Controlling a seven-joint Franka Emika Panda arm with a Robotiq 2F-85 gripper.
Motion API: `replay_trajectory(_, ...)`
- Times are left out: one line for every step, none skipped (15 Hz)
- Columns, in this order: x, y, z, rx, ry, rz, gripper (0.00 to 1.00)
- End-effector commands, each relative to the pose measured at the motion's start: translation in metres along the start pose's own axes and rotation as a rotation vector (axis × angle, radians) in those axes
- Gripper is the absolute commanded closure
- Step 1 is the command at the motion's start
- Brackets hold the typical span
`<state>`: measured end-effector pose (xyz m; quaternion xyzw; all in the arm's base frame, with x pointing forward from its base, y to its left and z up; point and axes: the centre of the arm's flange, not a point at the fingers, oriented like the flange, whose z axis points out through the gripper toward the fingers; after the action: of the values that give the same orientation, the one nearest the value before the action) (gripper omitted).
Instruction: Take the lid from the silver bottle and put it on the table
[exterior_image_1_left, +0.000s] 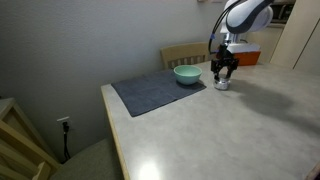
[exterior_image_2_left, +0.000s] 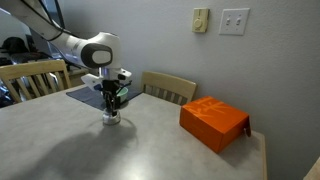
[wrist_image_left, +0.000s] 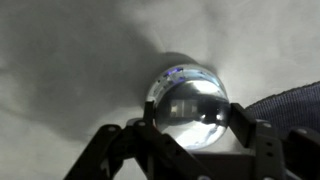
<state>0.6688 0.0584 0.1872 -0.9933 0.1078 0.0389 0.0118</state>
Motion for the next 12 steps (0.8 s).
replay_trajectory(0.006,0.001,0.0,-0.007,-0.026,-0.008,0.54)
replay_trajectory(0.005,0.0,0.0,-0.008,-0.029,-0.008,0.56)
replay_trajectory(0.004,0.0,0.0,-0.01,-0.031,-0.008,0.56)
replay_trajectory(0.003,-0.001,-0.001,-0.016,-0.034,-0.007,0.56)
replay_trajectory(0.0,-0.003,-0.002,-0.022,-0.033,-0.007,0.56)
replay_trajectory(-0.005,-0.005,-0.005,-0.034,-0.026,-0.007,0.56)
replay_trajectory(-0.009,-0.008,-0.007,-0.043,-0.024,-0.01,0.56)
replay_trajectory(-0.016,-0.013,-0.012,-0.057,-0.014,-0.013,0.56)
replay_trajectory(-0.023,-0.018,-0.017,-0.07,-0.004,-0.017,0.56)
replay_trajectory(-0.03,-0.022,-0.025,-0.093,0.014,-0.016,0.56)
replay_trajectory(-0.035,-0.026,-0.032,-0.111,0.029,-0.015,0.56)
replay_trajectory(-0.039,-0.028,-0.041,-0.127,0.053,-0.01,0.56)
